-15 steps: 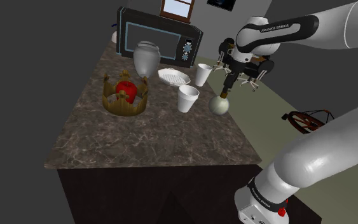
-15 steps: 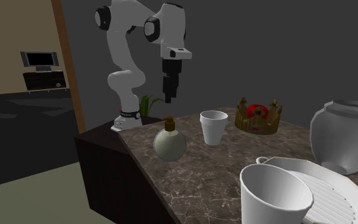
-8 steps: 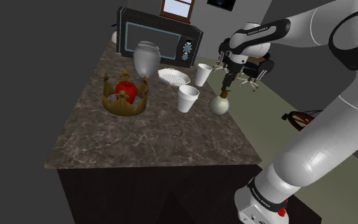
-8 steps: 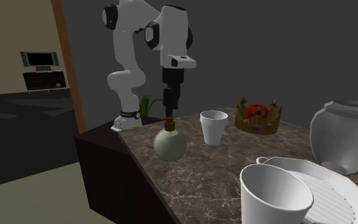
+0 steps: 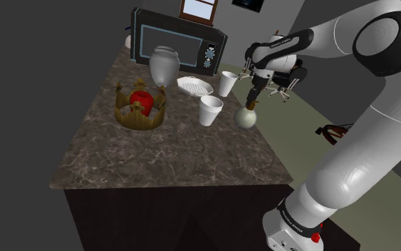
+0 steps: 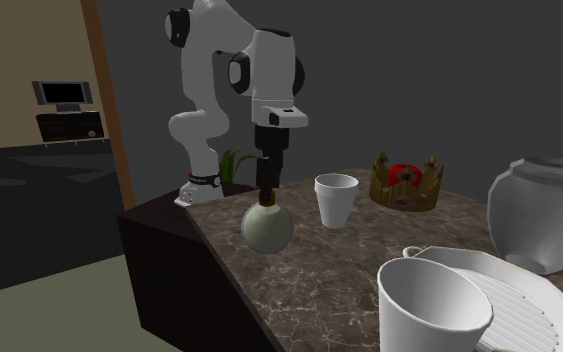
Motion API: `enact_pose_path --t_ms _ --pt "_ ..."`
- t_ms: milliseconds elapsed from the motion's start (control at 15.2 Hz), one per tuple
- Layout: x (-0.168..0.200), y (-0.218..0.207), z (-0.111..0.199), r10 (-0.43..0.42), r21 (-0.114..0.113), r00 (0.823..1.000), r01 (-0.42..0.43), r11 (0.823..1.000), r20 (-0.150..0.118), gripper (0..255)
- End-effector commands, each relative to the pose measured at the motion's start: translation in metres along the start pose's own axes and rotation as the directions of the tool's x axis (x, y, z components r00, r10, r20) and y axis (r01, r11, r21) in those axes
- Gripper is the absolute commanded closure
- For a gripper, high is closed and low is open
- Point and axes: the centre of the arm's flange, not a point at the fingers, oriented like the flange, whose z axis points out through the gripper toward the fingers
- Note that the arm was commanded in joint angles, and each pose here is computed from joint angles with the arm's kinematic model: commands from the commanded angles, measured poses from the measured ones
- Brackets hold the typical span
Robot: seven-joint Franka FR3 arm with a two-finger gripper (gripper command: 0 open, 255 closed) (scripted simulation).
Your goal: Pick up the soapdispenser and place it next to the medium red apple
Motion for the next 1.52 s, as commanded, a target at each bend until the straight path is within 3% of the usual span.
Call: enact_pose_path --t_ms 0,462,528,1122,1452 --pt "0.001 -0.001 0.007 0.0 0.0 1.0 0.0 1.0 0.0 0" --pt "0.001 -0.001 0.007 0.0 0.0 1.0 0.0 1.0 0.0 0" --pt "0.001 -0.001 0.007 0.0 0.0 1.0 0.0 1.0 0.0 255" --pt "0.001 -0.001 0.007 0.0 0.0 1.0 0.0 1.0 0.0 255" --pt "0.0 -0.001 -0.019 0.0 0.0 1.0 0.0 1.0 0.0 255"
